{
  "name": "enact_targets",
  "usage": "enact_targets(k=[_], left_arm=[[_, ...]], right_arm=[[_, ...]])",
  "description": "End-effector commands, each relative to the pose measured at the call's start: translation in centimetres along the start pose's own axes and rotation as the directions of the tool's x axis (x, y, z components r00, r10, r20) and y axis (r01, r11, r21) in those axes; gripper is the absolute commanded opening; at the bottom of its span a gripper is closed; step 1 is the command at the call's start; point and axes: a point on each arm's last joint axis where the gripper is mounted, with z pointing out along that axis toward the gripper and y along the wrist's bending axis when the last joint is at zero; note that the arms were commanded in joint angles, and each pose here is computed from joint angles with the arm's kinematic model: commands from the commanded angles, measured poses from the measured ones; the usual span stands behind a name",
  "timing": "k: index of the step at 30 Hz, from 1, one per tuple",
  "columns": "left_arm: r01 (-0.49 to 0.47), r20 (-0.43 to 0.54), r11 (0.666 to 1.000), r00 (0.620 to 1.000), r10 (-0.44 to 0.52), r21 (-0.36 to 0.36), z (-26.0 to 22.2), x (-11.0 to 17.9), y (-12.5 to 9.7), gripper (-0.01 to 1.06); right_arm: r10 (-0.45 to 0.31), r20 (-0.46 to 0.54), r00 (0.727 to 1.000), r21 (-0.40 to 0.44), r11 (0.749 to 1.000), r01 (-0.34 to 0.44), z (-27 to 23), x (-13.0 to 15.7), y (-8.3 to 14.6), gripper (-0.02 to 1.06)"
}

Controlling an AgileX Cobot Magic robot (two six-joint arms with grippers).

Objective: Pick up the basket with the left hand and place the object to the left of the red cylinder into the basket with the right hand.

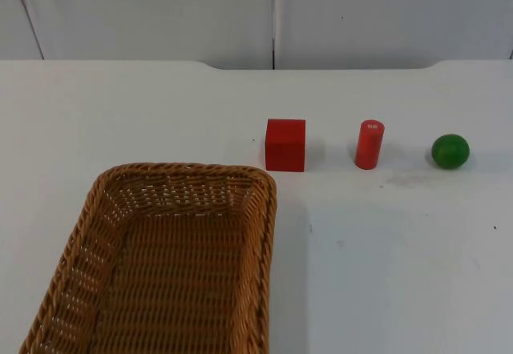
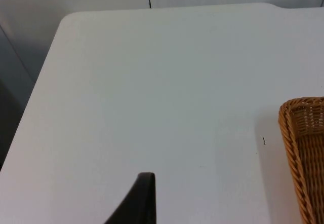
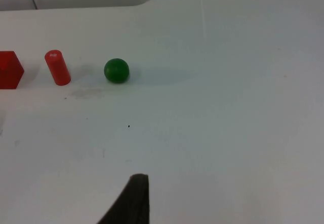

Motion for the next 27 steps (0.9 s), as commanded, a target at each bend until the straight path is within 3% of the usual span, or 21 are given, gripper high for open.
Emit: enact_targets(k=[1, 5, 27], left_arm=[[-0.01, 0.046, 1.0, 0.999, 0.01, 0.001, 0.1, -0.7, 0.0, 1.05], [-0.004, 0.068, 1.0, 0.998, 0.004, 0.007, 0.4, -1.2, 0.0, 1.05], [0.048, -0.034, 0.997, 0.998, -0.046, 0.067, 2.9, -2.1, -0.6, 1.05]], right_arm=[[-0.003, 0.007, 1.0, 0.004, 1.0, 0.003, 0.1, 0.1, 0.0, 1.05], [-0.003, 0.007, 1.0, 0.004, 1.0, 0.003, 0.1, 0.1, 0.0, 1.05], [-0.036, 0.015, 0.999, 0.011, 0.999, 0.036, 0.1, 0.0, 0.0, 1.05]])
